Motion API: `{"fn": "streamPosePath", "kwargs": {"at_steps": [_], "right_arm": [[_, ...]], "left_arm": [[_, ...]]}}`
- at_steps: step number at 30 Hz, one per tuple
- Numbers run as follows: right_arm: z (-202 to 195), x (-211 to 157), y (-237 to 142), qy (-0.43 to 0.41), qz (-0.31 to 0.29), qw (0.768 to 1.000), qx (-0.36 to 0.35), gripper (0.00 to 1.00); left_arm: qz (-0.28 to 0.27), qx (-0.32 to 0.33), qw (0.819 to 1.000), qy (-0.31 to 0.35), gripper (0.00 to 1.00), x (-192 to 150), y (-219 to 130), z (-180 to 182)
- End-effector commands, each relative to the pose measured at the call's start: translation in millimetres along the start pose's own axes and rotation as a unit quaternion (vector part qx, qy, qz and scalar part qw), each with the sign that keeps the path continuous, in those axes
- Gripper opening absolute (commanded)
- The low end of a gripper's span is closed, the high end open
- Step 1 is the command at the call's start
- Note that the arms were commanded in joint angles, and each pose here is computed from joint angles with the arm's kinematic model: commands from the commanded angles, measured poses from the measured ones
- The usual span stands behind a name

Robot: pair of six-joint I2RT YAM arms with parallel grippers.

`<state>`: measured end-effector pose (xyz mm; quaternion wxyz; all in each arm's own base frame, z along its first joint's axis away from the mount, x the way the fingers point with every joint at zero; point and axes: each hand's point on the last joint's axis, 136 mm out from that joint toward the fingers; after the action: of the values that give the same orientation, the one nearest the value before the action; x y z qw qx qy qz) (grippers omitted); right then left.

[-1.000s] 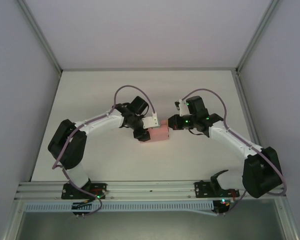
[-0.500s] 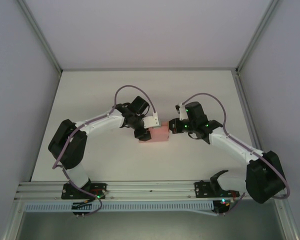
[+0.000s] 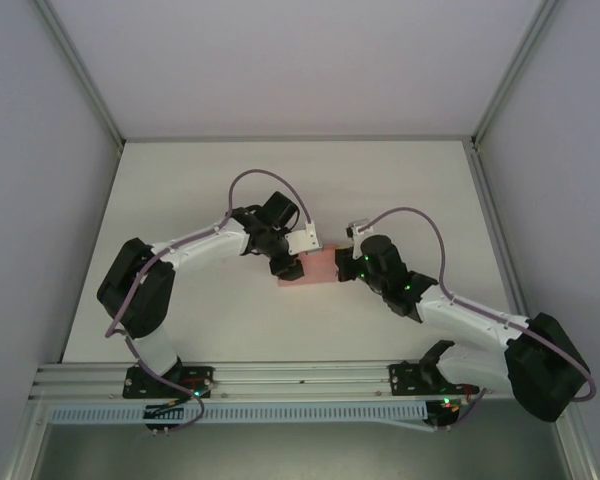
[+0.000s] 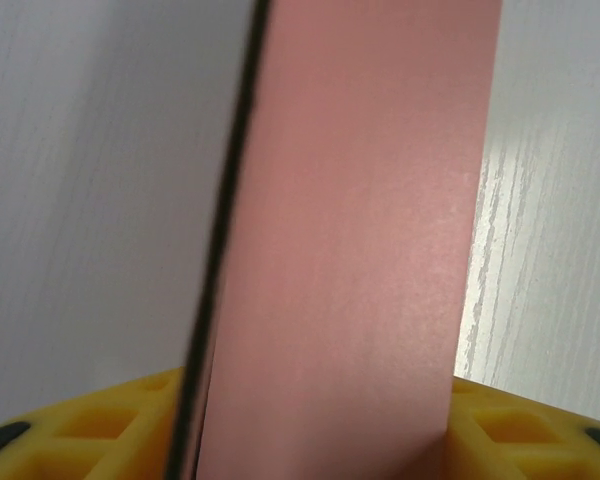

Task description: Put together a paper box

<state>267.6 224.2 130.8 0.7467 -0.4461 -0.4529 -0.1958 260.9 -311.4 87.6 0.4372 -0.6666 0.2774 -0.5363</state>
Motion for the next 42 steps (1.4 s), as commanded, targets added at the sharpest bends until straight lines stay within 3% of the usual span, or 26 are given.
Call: {"fn": "streamPosePath", "kwargs": {"at_steps": [1,10,13,14,22,32,37,42], "right_arm": [[-20.8,-54.5,0.5,-0.015,0.043,0.998,-0.041,0.04],[-27.4,-48.3,-5.9,-0.016,0.040,0.997,-0.065,0.04],[-29.3,-40.6,-8.0,-0.013,0.033,0.996,-0.076,0.03],[-29.5,-39.0,-8.8,-0.013,0.030,0.996,-0.078,0.03],[-30.0,-38.6,-9.0,-0.011,0.026,0.995,-0.092,0.03],[-26.7,-42.2,1.7,-0.023,0.052,0.992,-0.108,0.02],[-23.1,-44.3,7.3,-0.032,0.066,0.992,-0.107,0.02],[-21.1,-45.5,10.9,-0.037,0.079,0.990,-0.106,0.02]], "left_arm": [[-0.004,0.011,0.999,-0.031,0.55,2.4,3.4,9.0],[-0.048,0.036,0.997,-0.054,0.66,27.7,-9.6,17.7],[-0.059,0.046,0.995,-0.066,0.85,32.1,-12.7,20.9],[-0.061,0.049,0.995,-0.068,1.00,32.9,-14.5,21.7],[-0.082,0.080,0.990,-0.087,1.00,41.1,-34.3,26.9],[-0.149,0.095,0.978,-0.107,1.00,57.2,-87.2,17.6],[-0.182,0.133,0.962,-0.151,1.00,57.3,-121.2,25.4],[-0.177,0.189,0.934,-0.245,1.00,29.8,-139.6,49.7]]}}
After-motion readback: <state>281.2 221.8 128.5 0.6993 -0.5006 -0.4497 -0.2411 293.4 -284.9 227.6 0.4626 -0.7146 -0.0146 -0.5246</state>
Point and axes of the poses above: each hand's point on the last joint's axis, 136 mm out from that joint toward the fingers, its own y axis out along the fingers, its own z axis along the line the jaws close on, x = y × z, and after that the axes turned 6 degrees about -y, right-handed
